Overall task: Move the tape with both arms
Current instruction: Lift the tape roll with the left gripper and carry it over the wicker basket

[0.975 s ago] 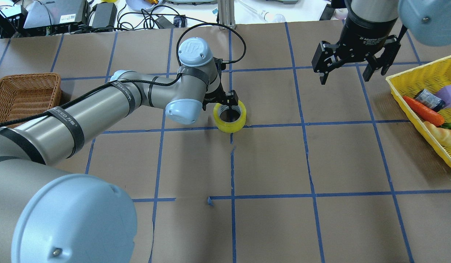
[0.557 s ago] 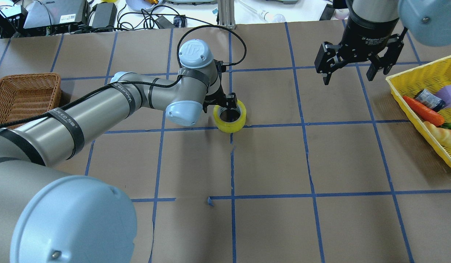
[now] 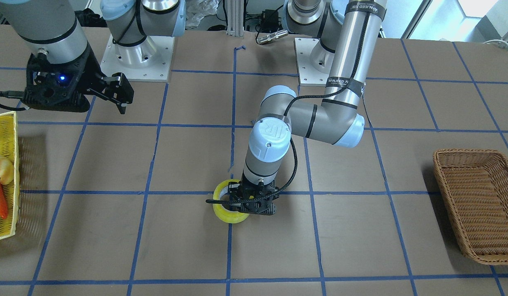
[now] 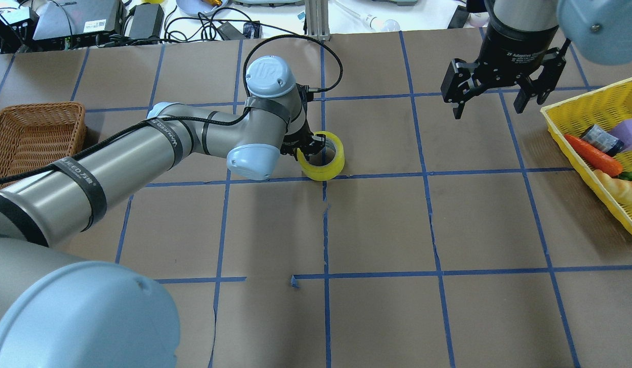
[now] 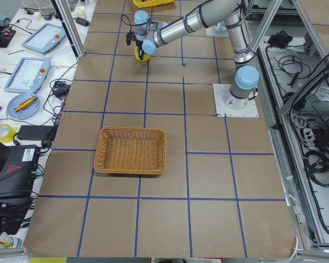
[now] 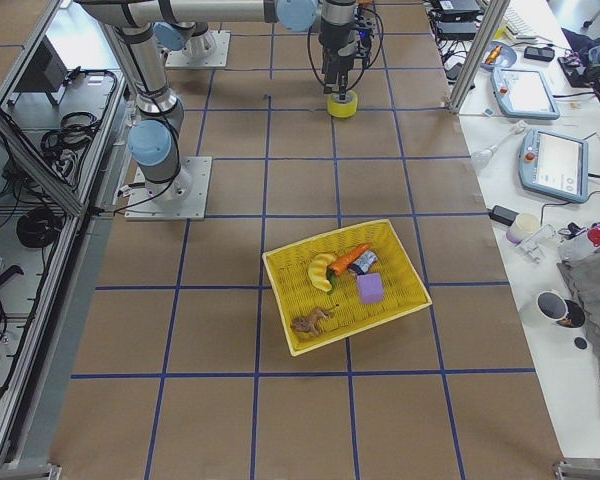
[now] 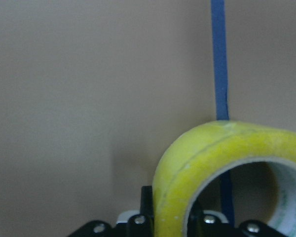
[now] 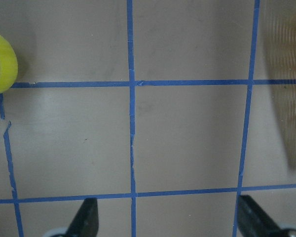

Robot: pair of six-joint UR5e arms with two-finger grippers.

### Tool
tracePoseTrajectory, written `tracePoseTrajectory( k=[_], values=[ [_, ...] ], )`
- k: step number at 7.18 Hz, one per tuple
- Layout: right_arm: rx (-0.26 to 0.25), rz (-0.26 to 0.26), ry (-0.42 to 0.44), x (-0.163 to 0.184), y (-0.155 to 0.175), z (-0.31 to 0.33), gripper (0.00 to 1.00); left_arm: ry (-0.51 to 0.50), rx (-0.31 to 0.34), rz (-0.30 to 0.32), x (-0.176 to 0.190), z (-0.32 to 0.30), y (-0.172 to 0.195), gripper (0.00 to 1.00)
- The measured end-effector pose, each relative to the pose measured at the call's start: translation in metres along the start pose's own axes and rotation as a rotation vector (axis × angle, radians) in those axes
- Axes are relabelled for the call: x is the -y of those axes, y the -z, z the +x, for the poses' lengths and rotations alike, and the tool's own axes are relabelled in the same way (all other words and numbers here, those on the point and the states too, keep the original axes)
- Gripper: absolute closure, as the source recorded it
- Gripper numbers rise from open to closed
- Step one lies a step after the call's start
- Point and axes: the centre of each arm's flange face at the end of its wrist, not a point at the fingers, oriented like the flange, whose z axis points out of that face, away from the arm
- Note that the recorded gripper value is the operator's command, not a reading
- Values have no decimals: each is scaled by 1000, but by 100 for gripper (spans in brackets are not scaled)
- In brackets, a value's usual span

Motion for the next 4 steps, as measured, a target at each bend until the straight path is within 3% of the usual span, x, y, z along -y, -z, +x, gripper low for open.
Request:
tracePoseTrajectory(
  k=[2,4],
  values=[
    [-3,-3,-1,0,-1,0,0,49,16,-8,20,-62,41,100],
    [-29,-9,0,0,-5,3,0,32,29,-63,52,-205,109,100]
  ],
)
